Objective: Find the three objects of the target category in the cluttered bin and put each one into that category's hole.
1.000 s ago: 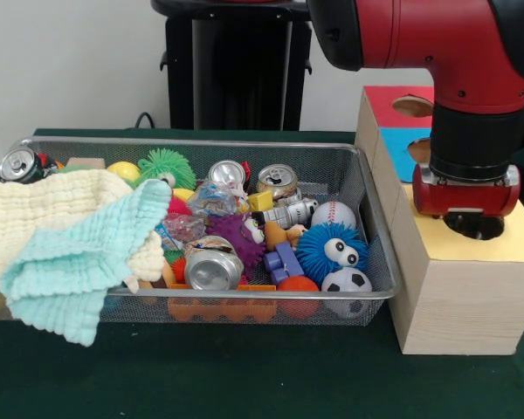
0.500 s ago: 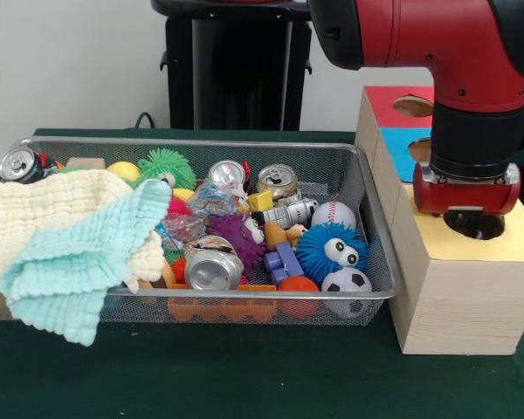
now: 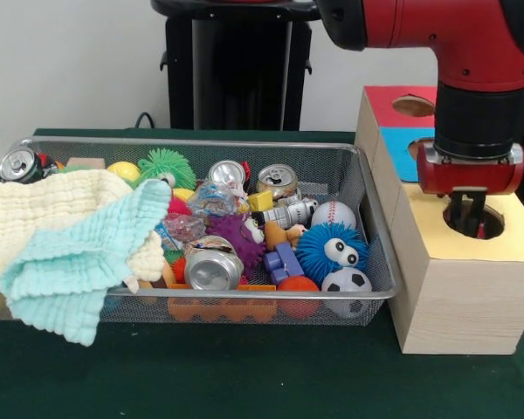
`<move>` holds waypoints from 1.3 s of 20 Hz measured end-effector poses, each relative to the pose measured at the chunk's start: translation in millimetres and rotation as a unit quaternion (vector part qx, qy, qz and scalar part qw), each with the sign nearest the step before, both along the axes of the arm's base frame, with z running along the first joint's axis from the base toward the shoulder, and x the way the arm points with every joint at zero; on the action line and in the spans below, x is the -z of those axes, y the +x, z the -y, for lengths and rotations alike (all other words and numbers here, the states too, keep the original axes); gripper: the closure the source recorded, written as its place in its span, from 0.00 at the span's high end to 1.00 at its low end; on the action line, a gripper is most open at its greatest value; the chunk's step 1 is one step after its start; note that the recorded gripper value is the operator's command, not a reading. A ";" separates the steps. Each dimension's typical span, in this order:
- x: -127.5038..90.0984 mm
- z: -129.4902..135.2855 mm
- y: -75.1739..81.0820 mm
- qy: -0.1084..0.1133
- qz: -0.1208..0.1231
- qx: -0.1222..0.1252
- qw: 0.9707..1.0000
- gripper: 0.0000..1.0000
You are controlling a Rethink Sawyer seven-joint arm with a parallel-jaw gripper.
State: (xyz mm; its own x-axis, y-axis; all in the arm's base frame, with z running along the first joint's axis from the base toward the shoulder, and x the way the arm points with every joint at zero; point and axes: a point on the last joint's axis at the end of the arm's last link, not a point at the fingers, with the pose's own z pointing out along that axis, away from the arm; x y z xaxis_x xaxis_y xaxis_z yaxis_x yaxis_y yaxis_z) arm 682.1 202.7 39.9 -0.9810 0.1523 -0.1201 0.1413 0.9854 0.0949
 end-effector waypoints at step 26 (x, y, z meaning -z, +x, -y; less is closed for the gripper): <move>-187.0 -21.2 -35.1 0.028 -0.117 -0.038 0.992 0.00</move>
